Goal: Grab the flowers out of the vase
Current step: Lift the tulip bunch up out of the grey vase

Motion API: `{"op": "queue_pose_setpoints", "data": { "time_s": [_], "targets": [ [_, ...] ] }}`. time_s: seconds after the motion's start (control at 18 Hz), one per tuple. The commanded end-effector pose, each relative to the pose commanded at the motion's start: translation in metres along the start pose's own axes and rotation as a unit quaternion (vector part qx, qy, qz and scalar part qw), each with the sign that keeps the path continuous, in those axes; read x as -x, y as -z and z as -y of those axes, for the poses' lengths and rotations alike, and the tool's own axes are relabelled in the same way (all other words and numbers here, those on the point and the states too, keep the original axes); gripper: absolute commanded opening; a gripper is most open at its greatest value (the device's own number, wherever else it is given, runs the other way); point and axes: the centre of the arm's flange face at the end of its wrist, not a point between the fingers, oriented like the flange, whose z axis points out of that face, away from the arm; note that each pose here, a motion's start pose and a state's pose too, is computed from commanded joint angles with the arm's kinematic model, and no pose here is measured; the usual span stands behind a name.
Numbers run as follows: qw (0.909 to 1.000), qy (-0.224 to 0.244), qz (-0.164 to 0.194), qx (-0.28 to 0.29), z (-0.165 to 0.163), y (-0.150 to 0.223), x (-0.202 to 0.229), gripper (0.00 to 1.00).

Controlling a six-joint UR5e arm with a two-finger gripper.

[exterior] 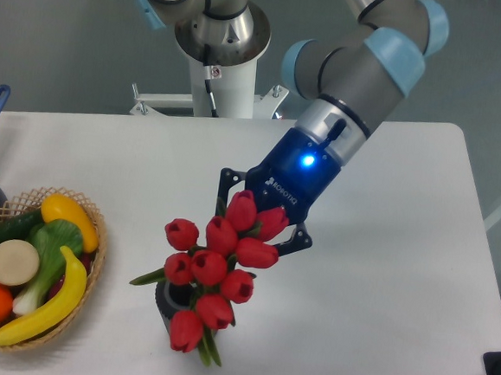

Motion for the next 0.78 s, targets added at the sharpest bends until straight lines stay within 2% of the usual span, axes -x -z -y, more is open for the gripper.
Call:
{"op": "queue_pose_setpoints", "data": {
  "time_s": [0.44, 0.78],
  "targets": [
    [0.9994, 0.022, -0.006, -0.026, 0.022, 0.024, 0.004, 0.07],
    [0.9979, 0.037, -0.006, -0.052, 0.044, 0.059, 0.009, 0.07]
  ]
}}
